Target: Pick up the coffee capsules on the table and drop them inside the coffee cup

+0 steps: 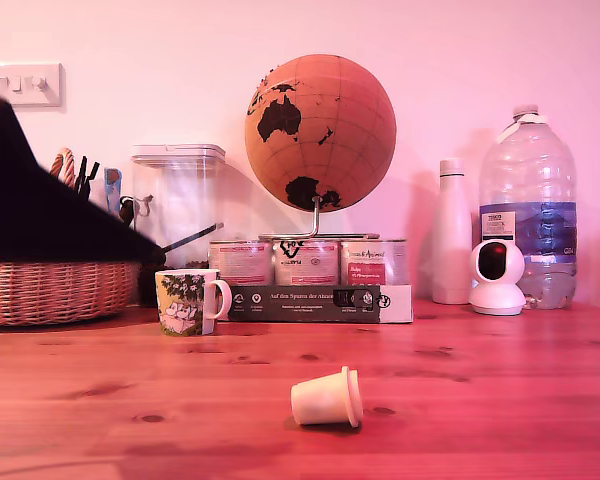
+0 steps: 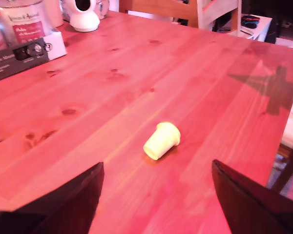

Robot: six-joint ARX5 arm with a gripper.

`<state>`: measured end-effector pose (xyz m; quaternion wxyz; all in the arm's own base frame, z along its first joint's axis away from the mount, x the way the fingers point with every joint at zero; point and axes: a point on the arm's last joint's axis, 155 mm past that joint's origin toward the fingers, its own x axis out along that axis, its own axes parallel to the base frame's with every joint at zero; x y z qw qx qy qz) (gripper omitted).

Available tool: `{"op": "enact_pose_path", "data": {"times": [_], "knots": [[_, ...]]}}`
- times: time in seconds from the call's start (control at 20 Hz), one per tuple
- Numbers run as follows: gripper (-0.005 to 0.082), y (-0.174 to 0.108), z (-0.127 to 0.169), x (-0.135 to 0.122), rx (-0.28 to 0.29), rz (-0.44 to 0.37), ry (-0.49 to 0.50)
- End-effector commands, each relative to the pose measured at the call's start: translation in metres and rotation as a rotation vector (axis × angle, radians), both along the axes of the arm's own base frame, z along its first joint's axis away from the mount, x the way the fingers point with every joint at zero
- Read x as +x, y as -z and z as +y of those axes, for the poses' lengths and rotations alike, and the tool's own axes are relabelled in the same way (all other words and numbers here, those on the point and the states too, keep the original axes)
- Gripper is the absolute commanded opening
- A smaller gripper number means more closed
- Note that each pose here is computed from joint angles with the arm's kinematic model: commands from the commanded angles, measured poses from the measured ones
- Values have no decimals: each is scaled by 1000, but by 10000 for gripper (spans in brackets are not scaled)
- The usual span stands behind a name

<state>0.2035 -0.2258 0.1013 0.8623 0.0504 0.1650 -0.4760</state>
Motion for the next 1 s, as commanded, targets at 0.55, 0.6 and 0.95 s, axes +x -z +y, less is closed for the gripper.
{"op": "enact_pose_path", "data": {"times": [0.55, 0.6, 0.95], "knots": [[639, 25, -17, 10, 4, 11, 81], [640, 28, -19, 13, 11, 18, 85], [639, 39, -39, 28, 63, 13, 161]]}}
